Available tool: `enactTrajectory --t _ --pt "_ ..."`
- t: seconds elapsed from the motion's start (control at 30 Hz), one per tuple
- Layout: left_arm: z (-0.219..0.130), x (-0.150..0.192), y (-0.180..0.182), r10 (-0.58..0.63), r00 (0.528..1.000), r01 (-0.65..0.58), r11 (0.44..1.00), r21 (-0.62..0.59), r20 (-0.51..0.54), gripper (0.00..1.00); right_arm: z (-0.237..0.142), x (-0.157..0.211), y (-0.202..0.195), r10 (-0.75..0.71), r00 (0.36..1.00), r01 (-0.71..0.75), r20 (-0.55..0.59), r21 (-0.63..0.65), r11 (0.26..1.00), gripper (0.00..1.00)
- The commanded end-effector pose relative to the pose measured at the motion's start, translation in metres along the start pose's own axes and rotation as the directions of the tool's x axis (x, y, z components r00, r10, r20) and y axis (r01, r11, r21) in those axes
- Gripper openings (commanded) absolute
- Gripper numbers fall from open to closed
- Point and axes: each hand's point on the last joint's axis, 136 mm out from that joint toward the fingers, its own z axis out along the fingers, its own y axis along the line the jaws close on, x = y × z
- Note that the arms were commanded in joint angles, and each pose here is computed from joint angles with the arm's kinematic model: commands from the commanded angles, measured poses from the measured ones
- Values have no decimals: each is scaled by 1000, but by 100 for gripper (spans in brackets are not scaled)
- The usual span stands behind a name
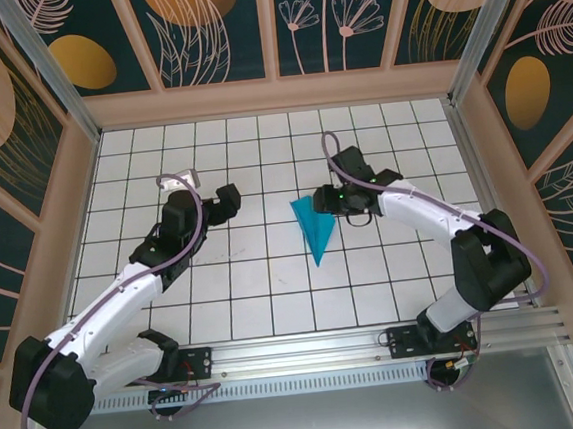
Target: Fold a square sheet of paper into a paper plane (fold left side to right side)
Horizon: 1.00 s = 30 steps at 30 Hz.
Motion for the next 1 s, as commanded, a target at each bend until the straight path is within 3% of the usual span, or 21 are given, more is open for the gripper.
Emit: enactTrajectory --t 0.0,0.53,0.97 --pt "-3 -1 8 8 1000 -7 1000 -29 12 99 10 34 -2 22 995 -13 -96 93 996 51" --pt "-2 6 11 11 1000 -11 999 -33 -2 98 58 65 7 41 975 -23 -219 81 996 43" --pt "-1 7 13 23 1000 -23 999 -43 -7 99 76 74 4 0 965 35 -262 126 991 28"
